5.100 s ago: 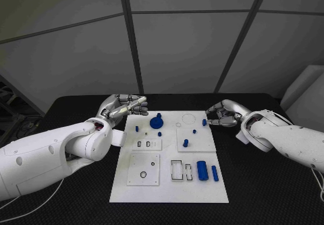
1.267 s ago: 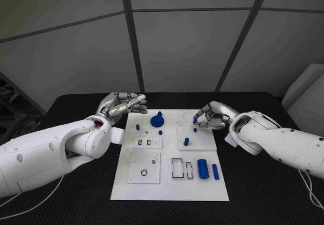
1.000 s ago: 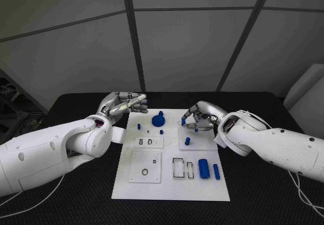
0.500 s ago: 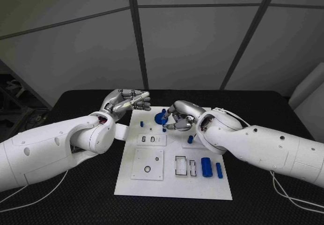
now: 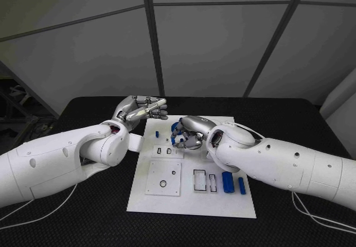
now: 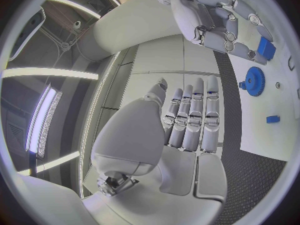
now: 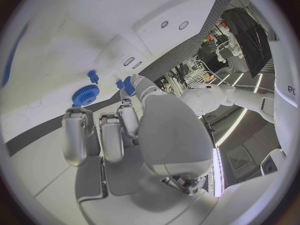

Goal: Assemble the parts on the task board

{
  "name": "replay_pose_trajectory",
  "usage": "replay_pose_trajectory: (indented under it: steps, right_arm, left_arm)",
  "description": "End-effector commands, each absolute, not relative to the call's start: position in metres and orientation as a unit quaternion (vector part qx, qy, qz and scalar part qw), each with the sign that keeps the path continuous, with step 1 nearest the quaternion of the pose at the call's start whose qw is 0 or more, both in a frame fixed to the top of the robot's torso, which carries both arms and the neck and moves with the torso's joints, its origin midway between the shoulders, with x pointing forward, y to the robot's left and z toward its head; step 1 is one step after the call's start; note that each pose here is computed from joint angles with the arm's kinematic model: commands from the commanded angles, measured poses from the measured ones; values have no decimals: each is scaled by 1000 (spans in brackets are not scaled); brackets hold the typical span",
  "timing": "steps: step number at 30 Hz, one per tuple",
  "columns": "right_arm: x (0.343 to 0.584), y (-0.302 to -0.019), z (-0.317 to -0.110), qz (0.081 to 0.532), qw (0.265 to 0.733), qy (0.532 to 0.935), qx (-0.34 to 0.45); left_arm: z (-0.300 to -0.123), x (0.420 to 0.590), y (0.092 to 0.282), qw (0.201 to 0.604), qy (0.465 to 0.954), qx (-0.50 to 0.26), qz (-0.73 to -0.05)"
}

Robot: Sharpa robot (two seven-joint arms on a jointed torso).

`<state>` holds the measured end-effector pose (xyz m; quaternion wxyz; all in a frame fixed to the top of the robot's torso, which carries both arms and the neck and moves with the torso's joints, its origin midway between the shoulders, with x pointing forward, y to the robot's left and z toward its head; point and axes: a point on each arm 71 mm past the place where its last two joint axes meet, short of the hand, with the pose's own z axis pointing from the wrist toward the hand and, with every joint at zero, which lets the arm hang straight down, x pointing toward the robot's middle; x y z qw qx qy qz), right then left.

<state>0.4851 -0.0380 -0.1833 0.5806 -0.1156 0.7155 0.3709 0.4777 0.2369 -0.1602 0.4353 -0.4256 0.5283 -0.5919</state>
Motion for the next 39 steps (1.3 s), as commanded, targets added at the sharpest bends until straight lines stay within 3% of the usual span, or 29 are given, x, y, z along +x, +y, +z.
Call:
replay_pose_trajectory:
  steps: [1,39]
  right_arm:
    - [484,-36,-187,353,577,723,-139]
    - [481,-30,-204,334,548,749,-165]
  left_arm:
    - [-158,478,235,436,528,-421,-595]
    - [-159,478,234,433,530,-421,-595]
